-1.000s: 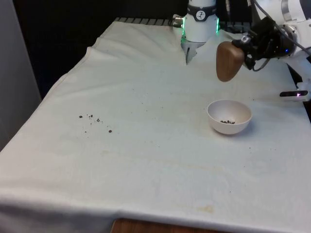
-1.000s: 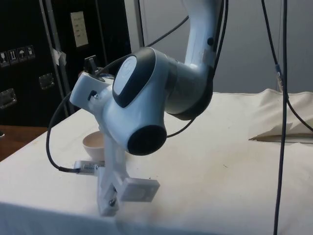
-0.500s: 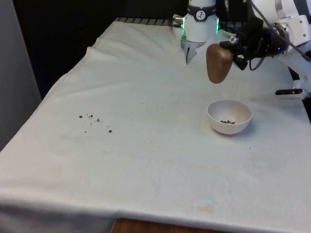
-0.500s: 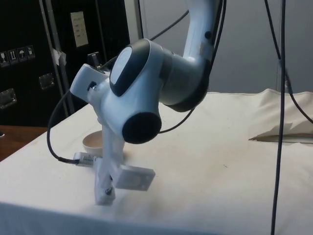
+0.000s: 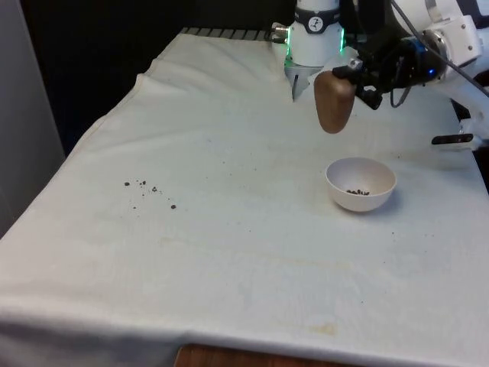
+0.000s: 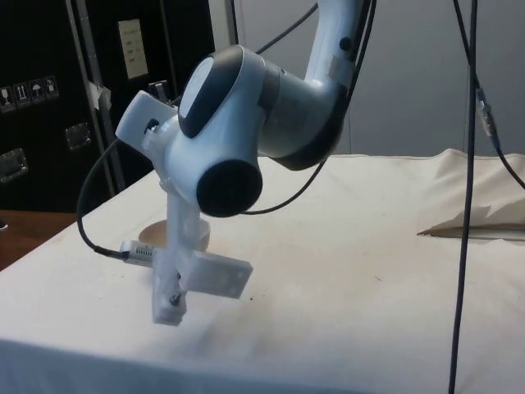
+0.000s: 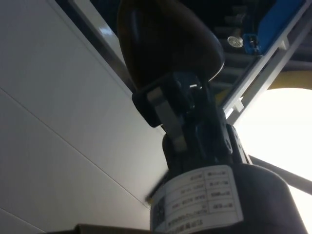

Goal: Pour the coffee beans from the cup into the bowl.

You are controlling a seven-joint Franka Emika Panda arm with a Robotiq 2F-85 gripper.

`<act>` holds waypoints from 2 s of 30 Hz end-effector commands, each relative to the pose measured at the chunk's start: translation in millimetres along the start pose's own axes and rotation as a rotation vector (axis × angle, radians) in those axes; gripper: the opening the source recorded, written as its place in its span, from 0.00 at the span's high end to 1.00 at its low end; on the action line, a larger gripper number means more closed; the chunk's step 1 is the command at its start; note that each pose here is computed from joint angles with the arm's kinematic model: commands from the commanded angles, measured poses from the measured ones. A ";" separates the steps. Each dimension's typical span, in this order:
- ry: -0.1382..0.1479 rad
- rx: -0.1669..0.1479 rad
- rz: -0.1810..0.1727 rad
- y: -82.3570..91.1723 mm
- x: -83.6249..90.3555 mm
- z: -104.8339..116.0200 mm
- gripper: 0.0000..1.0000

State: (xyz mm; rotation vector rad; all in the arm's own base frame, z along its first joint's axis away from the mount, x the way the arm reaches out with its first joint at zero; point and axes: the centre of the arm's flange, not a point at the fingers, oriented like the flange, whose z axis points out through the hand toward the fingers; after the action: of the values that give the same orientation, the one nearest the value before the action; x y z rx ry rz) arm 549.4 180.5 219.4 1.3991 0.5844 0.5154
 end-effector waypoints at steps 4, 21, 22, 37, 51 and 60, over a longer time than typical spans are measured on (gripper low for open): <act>0.003 0.033 0.011 5.1 -2.1 6.4 1.00; -0.017 0.124 0.043 11.8 -10.5 26.0 1.00; -0.019 0.130 0.045 12.1 -10.9 26.9 1.00; -0.050 0.220 0.063 14.5 -20.9 41.7 1.00; -0.083 0.290 0.068 16.7 -34.3 54.3 1.00; -0.112 0.337 0.078 18.7 -42.3 58.8 1.00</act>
State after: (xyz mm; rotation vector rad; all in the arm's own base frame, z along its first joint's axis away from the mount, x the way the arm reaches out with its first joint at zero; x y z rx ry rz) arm 557.6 111.8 245.4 1.7474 0.5336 0.4167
